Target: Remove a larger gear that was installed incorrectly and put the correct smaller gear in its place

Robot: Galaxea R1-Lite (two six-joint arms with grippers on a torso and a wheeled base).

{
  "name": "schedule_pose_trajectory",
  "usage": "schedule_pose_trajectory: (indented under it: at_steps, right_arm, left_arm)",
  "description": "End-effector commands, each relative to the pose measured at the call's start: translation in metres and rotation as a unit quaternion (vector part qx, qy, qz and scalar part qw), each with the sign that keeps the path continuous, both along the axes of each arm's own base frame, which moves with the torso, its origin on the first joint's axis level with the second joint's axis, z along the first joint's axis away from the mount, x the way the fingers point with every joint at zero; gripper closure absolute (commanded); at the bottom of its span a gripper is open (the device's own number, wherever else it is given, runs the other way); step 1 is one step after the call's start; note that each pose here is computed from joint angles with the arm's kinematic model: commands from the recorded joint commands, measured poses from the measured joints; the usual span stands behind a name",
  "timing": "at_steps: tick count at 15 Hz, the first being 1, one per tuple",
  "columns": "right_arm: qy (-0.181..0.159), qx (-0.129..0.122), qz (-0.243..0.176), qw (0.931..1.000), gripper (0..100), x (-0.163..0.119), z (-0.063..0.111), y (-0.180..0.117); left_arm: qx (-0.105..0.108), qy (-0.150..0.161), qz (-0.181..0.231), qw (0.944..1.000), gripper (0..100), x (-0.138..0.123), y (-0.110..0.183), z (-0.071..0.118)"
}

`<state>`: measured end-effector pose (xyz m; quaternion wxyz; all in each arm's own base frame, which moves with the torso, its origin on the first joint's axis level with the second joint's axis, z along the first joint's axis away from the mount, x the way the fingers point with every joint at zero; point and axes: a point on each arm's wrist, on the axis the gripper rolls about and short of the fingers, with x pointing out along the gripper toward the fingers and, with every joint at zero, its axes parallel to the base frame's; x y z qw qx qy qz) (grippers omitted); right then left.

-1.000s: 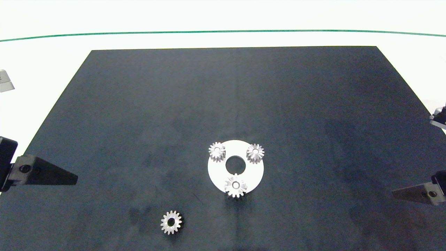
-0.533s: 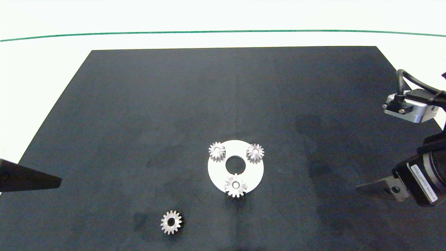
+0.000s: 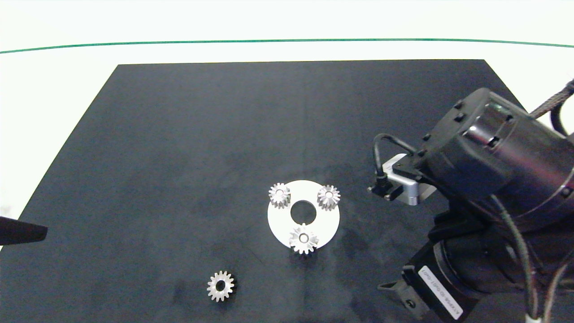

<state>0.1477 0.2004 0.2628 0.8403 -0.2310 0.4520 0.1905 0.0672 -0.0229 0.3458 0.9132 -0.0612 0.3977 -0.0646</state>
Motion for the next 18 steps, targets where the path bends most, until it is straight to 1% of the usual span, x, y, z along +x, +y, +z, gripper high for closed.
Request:
schedule_pose_trajectory:
  at_steps: [1,2,3,4,5,6,7,11,13,14,15,18]
  right_arm:
    - [-0.013,-0.042,0.016,0.9989,0,0.007,-0.016,0.035]
    - [-0.012,-0.050,0.026,0.9983,0,0.008,-0.017,0.037]
    - [-0.013,-0.058,0.045,0.9972,0,0.008,-0.017,0.038]
    - [-0.017,-0.060,0.054,0.9966,0,0.009,-0.017,0.039]
    - [-0.029,-0.047,0.082,0.9951,0,0.013,-0.016,0.044]
    - [-0.034,-0.043,0.100,0.9935,0,0.015,-0.017,0.048]
    - [-0.037,-0.046,0.111,0.9921,0,0.019,-0.020,0.052]
    - [-0.047,-0.054,0.144,0.9870,0,0.033,-0.035,0.069]
    - [-0.057,-0.061,0.160,0.9836,0,0.040,-0.038,0.073]
    - [-0.064,-0.060,0.164,0.9825,0,0.044,-0.040,0.076]
    - [-0.069,-0.056,0.164,0.9825,0,0.047,-0.041,0.079]
    - [-0.068,-0.060,0.165,0.9821,0,0.056,-0.046,0.083]
  left_arm:
    - [-0.004,-0.010,0.002,0.9999,0,-0.008,0.003,0.003]
    - [-0.005,-0.012,0.003,0.9999,0,-0.008,0.003,0.003]
    - [-0.005,-0.013,0.002,0.9999,0,-0.009,0.003,0.003]
    - [-0.005,-0.013,0.002,0.9999,0,-0.009,0.003,0.003]
    - [-0.005,-0.014,0.002,0.9999,0,-0.009,0.004,0.004]
    - [-0.006,-0.016,0.002,0.9999,0,-0.010,0.004,0.004]
    - [-0.006,-0.016,0.002,0.9998,0,-0.011,0.004,0.004]
    - [-0.006,-0.017,0.002,0.9998,0,-0.011,0.004,0.004]
    - [-0.006,-0.018,0.002,0.9998,0,-0.012,0.005,0.004]
    - [-0.007,-0.019,0.002,0.9998,0,-0.013,0.005,0.004]
    - [-0.007,-0.019,0.002,0.9998,0,-0.013,0.005,0.004]
    - [-0.006,-0.019,0.000,0.9998,0,-0.013,0.005,0.004]
